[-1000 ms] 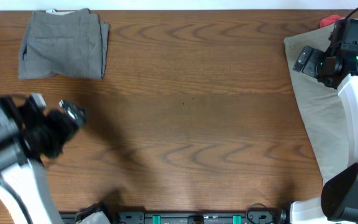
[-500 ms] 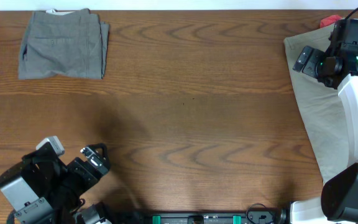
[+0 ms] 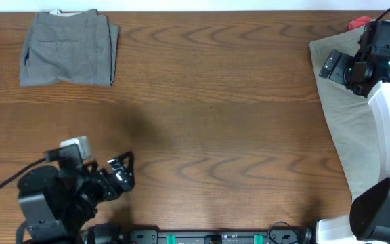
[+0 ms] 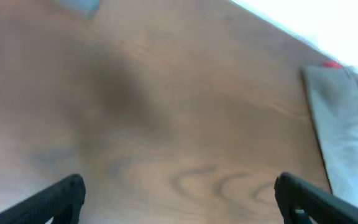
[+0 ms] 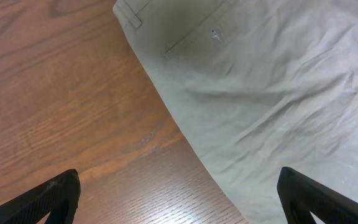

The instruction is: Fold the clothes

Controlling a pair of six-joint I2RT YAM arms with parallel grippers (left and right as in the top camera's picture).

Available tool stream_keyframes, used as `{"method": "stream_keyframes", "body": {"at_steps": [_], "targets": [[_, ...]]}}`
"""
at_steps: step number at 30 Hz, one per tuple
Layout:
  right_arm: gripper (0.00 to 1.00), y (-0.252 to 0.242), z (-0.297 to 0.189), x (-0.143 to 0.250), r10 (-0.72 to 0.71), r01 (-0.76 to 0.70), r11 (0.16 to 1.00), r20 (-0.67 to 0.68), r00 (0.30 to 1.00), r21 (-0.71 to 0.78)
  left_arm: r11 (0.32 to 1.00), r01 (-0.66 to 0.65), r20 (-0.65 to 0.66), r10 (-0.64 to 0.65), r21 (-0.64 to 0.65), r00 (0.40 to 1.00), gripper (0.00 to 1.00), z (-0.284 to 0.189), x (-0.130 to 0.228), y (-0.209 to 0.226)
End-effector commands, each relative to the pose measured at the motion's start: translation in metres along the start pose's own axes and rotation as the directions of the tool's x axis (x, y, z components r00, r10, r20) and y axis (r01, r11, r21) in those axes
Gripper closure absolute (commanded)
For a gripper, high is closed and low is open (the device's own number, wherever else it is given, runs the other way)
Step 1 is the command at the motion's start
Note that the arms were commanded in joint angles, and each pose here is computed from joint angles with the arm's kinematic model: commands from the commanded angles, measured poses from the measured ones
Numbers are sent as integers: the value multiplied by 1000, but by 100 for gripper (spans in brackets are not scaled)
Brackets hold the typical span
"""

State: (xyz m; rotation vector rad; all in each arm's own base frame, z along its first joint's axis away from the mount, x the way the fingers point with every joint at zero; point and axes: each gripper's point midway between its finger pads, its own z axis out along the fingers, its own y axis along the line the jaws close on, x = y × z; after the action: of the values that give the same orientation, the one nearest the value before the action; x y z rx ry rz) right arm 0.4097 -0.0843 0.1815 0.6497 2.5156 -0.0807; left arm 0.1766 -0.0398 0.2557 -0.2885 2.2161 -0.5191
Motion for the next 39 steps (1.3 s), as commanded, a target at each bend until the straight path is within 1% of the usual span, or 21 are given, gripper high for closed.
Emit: {"method": "stream_keyframes", "body": {"at_steps": [1, 8, 13, 17, 20, 23, 29, 32, 33, 35, 39], "targets": [[1, 0, 0, -1, -18, 18, 1000, 1, 1000, 5, 997, -83, 75, 82, 7, 994, 2, 7, 1, 1], [1, 0, 0, -1, -18, 18, 1000, 2, 1000, 5, 988, -155, 291, 143, 18, 946, 2, 43, -3, 19], [1, 0, 0, -1, -18, 18, 1000, 1, 1000, 5, 975, -215, 449, 170, 50, 877, 2, 60, -9, 22], [1, 0, 0, -1, -18, 18, 1000, 2, 1000, 5, 970, -241, 564, 178, 37, 806, 2, 64, -14, 29], [1, 0, 0, -1, -18, 18, 1000, 1, 1000, 5, 969, -246, 618, 179, 24, 765, 2, 66, -16, 34], [1, 0, 0, -1, -18, 18, 1000, 2, 1000, 5, 972, -235, 651, 177, 1, 738, 2, 69, -18, 41], [1, 0, 0, -1, -18, 18, 1000, 1, 1000, 5, 983, -169, 655, 175, -72, 736, 2, 78, -15, 63], [1, 0, 0, -1, -18, 18, 1000, 2, 1000, 5, 984, -146, 641, 175, -98, 748, 2, 87, -8, 74], [1, 0, 0, -1, -18, 18, 1000, 1, 1000, 5, 985, -137, 622, 175, -108, 763, 2, 91, -4, 79], [1, 0, 0, -1, -18, 18, 1000, 1, 1000, 5, 985, -130, 607, 174, -115, 775, 2, 94, 0, 82], [1, 1, 0, -1, -18, 18, 1000, 2, 1000, 5, 985, -127, 595, 174, -119, 784, 2, 96, 2, 84]]}}
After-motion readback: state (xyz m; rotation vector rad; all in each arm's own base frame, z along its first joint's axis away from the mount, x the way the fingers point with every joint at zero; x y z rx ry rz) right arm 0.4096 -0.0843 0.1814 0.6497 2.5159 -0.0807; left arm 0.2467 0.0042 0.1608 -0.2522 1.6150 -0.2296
